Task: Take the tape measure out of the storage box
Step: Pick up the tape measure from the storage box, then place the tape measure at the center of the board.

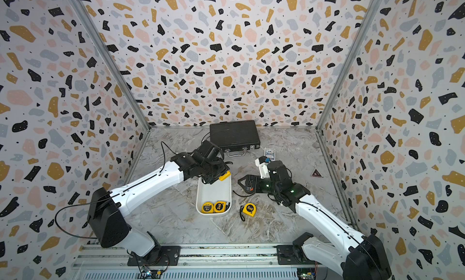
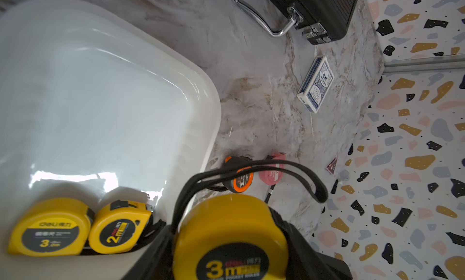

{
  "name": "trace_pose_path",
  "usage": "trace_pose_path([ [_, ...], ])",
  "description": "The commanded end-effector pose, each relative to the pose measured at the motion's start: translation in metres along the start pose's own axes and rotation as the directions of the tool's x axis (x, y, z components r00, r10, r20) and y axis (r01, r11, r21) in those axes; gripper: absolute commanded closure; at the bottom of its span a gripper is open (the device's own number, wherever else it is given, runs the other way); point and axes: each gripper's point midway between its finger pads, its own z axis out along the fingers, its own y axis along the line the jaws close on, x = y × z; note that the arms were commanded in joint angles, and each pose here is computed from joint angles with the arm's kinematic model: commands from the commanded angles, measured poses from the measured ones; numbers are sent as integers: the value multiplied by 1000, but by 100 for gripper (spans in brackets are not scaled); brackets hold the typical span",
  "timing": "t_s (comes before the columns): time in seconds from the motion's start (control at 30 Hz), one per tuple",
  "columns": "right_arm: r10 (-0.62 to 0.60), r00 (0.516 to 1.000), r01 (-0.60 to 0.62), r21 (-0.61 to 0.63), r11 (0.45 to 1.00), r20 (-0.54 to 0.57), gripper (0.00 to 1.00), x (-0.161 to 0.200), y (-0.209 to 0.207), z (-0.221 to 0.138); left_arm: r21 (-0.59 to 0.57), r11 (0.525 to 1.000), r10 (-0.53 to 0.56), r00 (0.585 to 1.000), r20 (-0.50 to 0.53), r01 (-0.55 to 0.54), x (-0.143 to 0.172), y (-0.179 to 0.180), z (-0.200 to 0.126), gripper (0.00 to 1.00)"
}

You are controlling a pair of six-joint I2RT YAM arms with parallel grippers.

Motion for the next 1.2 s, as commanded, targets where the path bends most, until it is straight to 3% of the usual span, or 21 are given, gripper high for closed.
trace_pose_path([
  [0.0,-44,992,52,-60,997,121,1,-29,24,-8,153,986,-58,998,-18,60,7,-42,-17,100],
  [0.23,-61,984,76,-83,994,166,3,-35,31,-10,214,974,-62,996,-69,75,28,-66,-17,100],
  [0.53,-54,984,71,-91,993,170,14,-32,28,-8,264,960,-67,990,-120,97,47,-84,-13,100],
  [0.83,-45,982,65,-104,992,183,40,-30,25,-4,296,950,-59,987,-149,102,54,-92,-19,100],
  [1.17,-39,981,57,-88,994,191,78,-31,23,-8,311,943,-64,982,-180,119,59,-97,-14,100],
])
